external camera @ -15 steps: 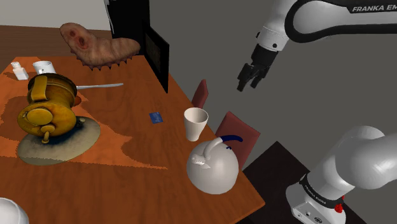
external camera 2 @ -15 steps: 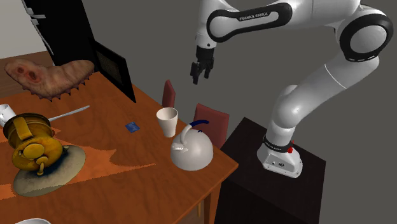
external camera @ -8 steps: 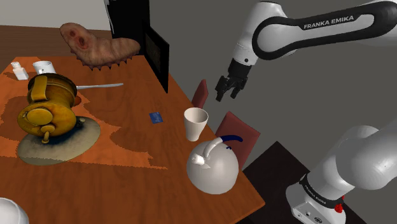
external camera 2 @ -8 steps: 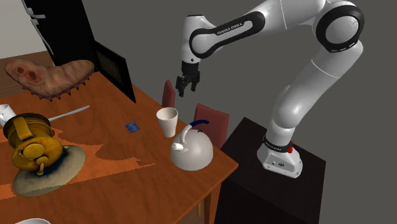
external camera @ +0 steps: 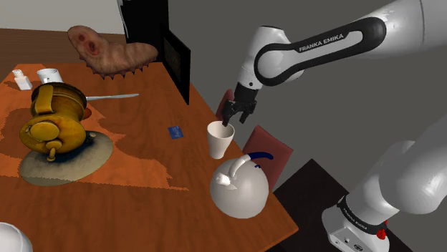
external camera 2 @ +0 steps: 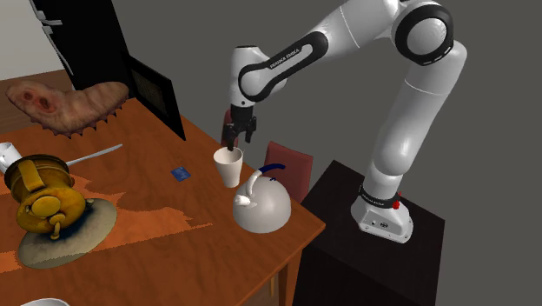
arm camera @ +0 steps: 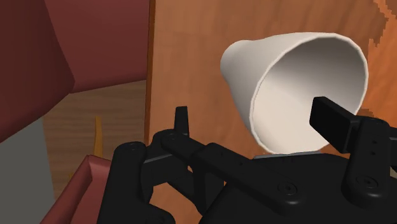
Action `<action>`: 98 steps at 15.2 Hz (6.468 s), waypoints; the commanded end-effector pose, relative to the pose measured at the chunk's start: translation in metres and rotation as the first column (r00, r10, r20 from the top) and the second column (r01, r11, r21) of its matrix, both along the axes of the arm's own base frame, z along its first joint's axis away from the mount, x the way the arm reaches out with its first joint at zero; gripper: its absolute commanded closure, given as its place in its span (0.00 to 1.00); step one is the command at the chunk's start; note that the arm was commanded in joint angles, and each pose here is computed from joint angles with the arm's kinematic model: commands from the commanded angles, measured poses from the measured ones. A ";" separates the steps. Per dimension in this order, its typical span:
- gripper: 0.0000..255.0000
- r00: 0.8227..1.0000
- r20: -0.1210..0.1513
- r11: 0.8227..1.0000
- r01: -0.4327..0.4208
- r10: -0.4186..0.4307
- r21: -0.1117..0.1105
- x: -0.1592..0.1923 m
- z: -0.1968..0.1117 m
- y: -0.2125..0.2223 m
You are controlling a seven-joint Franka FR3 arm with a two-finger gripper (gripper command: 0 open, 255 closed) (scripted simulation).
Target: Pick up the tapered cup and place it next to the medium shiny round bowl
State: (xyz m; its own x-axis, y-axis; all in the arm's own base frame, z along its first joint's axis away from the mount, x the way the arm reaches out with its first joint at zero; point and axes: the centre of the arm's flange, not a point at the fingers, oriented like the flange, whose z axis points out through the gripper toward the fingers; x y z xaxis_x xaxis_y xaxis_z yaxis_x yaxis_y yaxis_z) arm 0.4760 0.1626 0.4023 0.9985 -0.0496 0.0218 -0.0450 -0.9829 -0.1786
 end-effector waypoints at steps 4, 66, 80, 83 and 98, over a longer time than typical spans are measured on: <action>0.00 1.000 -0.001 1.000 0.001 -0.001 0.003 0.003 -0.025 0.008; 1.00 1.000 -0.001 1.000 0.001 -0.001 0.003 0.000 0.162 0.049; 1.00 1.000 -0.001 1.000 0.001 -0.001 0.003 -0.018 0.142 0.232; 1.00 1.000 -0.001 1.000 0.001 -0.001 0.003 -0.022 0.138 0.271; 1.00 1.000 -0.001 1.000 0.001 -0.001 0.003 -0.041 0.117 0.460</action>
